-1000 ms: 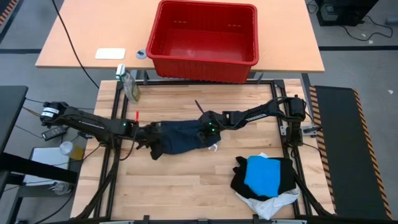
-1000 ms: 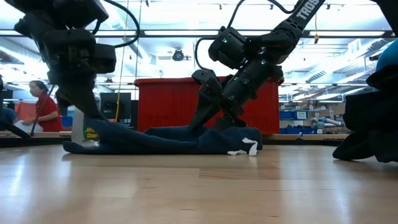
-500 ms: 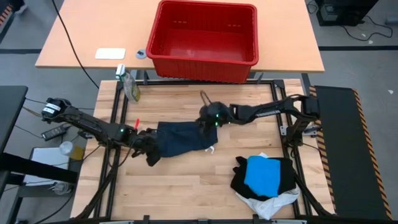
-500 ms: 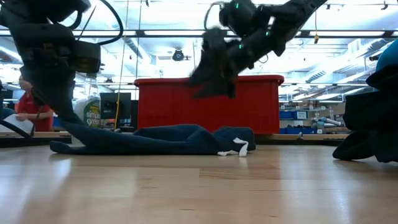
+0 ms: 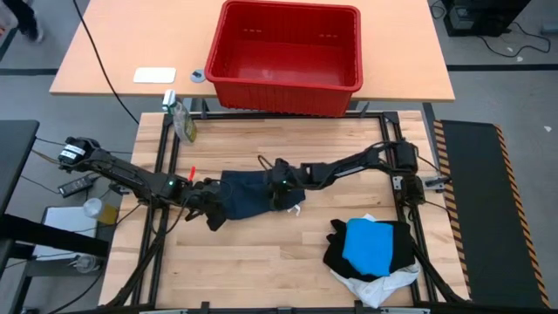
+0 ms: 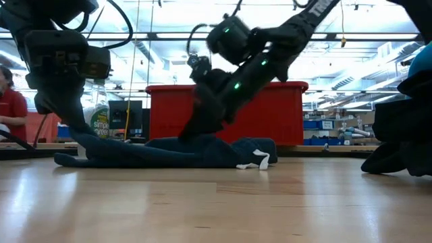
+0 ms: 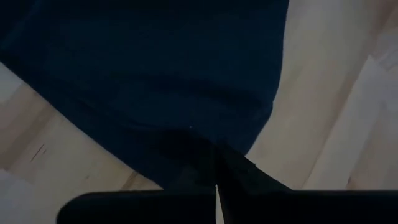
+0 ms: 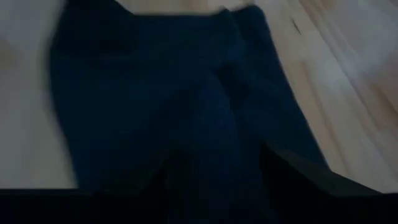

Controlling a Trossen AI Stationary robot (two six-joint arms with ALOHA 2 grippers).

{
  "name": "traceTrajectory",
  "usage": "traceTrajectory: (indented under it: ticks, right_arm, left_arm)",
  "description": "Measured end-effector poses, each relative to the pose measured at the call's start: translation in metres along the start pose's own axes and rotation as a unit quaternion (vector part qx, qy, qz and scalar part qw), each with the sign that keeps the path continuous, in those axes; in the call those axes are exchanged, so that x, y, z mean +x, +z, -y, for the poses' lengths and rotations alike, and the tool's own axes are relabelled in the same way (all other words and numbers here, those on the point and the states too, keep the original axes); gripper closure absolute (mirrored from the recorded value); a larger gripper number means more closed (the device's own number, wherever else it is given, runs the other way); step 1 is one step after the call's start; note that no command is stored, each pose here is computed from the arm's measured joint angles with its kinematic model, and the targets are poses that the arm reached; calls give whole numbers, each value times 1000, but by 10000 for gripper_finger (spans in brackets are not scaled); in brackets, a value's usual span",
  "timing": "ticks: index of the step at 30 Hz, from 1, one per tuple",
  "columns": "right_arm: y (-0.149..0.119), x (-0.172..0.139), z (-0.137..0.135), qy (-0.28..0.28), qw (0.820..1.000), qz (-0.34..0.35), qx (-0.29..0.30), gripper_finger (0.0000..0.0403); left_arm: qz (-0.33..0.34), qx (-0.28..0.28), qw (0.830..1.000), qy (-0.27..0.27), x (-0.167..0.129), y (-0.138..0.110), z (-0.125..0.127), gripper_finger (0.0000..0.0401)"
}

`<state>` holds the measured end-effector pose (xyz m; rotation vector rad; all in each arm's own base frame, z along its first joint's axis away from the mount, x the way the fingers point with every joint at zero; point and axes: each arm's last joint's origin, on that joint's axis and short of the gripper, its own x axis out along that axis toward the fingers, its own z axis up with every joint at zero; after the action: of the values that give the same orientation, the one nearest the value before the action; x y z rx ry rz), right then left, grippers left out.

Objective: Fold laundry
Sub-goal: Fold the dark blue shorts

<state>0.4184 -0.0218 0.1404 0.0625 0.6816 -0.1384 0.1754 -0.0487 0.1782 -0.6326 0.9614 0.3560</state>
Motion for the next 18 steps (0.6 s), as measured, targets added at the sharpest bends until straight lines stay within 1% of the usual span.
traceTrajectory:
  ticks: [2,4,8,10,13,15,18]
  right_arm:
    - [-2,9,2,-32,999,-20,4,173]
    - [-7,17,7,-59,997,-53,23,173]
    - [-14,28,15,-76,989,-96,80,173]
    - [-13,28,17,-75,987,-103,98,173]
    - [-14,27,17,-91,984,-104,112,173]
    - [-14,26,17,-93,983,-105,116,173]
    - [-13,26,17,-89,985,-102,108,173]
  left_arm:
    - [-3,1,1000,4,0,-1,-1,401]
    - [-6,0,1000,10,0,-1,-2,401]
    - [-17,-3,999,29,0,-6,-4,401]
    - [-22,-2,999,45,-1,-9,-6,401]
    - [-30,-8,997,75,-1,-17,-10,401]
    - [-34,0,995,92,-2,-21,-12,401]
    - [-23,16,993,111,-2,-25,-12,401]
